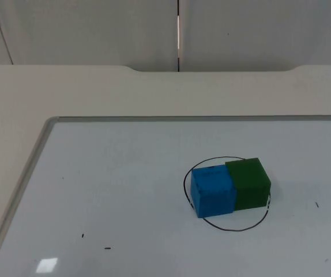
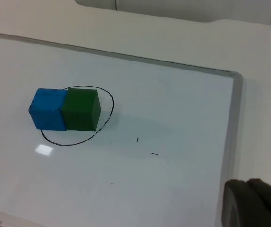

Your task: Push the two cubes into the marked area.

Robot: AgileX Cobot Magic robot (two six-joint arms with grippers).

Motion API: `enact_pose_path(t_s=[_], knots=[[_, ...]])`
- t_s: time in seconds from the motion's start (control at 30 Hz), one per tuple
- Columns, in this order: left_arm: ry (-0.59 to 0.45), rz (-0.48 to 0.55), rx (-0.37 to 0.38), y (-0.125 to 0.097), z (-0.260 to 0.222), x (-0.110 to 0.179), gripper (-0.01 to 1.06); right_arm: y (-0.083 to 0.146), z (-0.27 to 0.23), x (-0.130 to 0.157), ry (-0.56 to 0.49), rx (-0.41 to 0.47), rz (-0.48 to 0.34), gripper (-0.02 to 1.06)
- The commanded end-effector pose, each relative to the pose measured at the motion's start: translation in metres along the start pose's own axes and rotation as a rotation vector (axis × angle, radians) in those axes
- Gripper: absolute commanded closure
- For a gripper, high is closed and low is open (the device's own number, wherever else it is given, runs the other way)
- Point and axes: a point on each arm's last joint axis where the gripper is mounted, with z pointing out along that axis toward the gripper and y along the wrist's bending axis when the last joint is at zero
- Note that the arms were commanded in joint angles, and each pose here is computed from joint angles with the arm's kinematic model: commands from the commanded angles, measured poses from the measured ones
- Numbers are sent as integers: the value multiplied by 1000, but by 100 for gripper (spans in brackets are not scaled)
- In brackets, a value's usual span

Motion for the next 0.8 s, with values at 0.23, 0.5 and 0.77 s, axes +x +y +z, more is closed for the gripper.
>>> enact_pose_path(t_s=[0.23, 0.5, 0.77], knots=[[-14, 1, 11, -1, 0, 0, 77, 0, 0, 0, -4, 2, -4, 105], [-14, 2, 9, -1, 0, 0, -1, 0, 0, 0, -4, 2, -4, 101], [-14, 2, 9, -1, 0, 0, 0, 0, 0, 0, -4, 2, -4, 77]])
